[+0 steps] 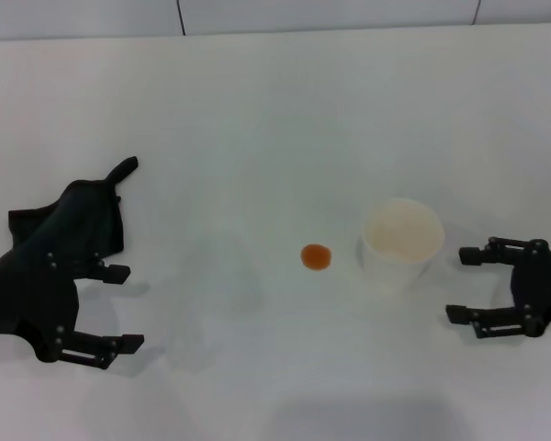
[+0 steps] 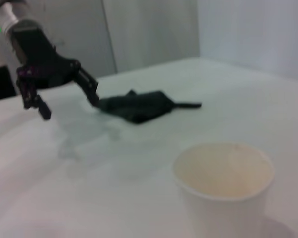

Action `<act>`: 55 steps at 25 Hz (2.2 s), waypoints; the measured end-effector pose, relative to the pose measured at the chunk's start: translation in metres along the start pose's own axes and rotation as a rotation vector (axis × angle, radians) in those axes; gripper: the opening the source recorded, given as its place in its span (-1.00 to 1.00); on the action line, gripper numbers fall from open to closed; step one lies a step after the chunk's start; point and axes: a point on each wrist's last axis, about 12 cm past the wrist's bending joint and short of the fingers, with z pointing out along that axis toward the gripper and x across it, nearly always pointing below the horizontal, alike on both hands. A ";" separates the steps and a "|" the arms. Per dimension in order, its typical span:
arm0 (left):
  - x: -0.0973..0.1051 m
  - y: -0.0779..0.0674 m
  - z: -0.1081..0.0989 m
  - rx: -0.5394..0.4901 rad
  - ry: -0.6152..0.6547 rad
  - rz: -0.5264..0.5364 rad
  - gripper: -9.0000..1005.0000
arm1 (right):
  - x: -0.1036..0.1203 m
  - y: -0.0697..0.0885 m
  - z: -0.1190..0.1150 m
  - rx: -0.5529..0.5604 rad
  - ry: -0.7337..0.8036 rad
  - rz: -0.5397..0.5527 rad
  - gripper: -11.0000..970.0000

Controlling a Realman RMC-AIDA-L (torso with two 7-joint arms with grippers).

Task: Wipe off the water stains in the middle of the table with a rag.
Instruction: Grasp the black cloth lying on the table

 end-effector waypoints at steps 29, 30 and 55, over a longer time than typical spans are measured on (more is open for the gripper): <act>-0.020 0.032 -0.019 -0.143 0.043 -0.106 0.76 | -0.140 -0.037 -0.009 -0.173 0.251 -0.198 0.75; -0.020 0.033 -0.022 -0.157 0.048 -0.120 0.76 | -0.141 -0.036 -0.007 -0.177 0.251 -0.202 0.75; -0.004 0.052 -0.064 -0.395 0.092 -0.423 0.76 | -0.163 -0.028 0.020 -0.230 0.177 -0.246 0.74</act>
